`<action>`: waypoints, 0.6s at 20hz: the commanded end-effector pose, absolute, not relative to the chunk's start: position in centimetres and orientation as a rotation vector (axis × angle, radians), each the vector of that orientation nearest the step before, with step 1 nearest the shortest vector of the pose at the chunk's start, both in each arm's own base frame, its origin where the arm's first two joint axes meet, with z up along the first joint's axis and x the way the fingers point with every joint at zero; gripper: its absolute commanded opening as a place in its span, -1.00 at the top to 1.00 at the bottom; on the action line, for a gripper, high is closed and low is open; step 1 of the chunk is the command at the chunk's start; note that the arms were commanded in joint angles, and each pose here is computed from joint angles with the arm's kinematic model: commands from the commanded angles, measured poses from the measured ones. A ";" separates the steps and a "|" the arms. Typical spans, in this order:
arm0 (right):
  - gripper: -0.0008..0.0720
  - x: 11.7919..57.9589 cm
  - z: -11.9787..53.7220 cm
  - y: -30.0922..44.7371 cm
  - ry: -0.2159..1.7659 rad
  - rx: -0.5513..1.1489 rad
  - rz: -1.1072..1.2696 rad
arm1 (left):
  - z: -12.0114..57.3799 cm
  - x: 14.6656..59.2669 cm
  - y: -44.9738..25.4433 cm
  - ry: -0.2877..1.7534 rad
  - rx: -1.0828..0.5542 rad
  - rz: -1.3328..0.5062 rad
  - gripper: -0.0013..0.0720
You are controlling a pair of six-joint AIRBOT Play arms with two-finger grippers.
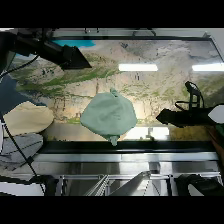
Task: Fold the shirts.
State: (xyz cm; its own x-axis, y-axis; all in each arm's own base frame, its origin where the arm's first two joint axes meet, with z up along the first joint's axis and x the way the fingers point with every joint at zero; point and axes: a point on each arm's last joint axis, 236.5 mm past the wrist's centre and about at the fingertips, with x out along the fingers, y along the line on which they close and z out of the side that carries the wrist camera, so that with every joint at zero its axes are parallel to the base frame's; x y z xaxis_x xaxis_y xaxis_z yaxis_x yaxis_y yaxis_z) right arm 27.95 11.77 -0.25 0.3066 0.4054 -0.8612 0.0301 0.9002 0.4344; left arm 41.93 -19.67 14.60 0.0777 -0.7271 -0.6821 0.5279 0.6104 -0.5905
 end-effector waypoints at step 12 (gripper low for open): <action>-0.56 28.6 -10.1 24.9 1.431 0.674 0.603 | -8.2 31.7 -14.3 1.533 -0.518 -0.632 -0.95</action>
